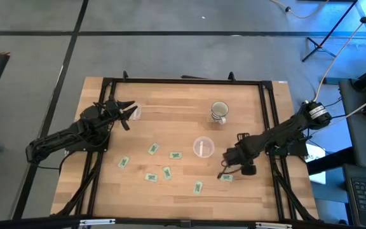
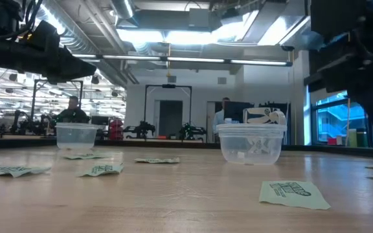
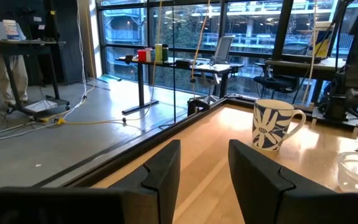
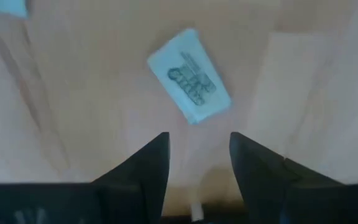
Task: Pick and place Stevia / Truvia into bins
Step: Put the green stevia packet into the circular transparent container
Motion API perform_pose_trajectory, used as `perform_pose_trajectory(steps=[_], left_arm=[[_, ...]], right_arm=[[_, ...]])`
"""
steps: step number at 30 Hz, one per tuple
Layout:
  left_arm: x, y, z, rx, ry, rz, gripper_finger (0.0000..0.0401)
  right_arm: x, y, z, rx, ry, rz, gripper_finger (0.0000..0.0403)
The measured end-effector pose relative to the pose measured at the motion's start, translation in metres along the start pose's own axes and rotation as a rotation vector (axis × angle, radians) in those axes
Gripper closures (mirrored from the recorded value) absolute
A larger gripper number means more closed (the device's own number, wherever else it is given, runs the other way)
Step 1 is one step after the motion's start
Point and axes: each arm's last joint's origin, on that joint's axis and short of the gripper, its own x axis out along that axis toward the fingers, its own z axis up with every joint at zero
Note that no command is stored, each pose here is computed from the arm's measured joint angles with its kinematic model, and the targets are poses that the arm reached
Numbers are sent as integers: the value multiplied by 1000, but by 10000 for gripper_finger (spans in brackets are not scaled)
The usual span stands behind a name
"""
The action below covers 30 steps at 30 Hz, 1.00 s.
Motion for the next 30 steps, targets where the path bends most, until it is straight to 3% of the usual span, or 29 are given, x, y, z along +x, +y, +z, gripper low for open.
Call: perform_pose_trajectory(steps=[15,30], left_arm=[[0,0,0,0,0,0,271],[0,0,0,0,0,0,271]], right_arm=[[4,4,11,-302,-131,21,232],[26,2,4,-320,-121,22,232]])
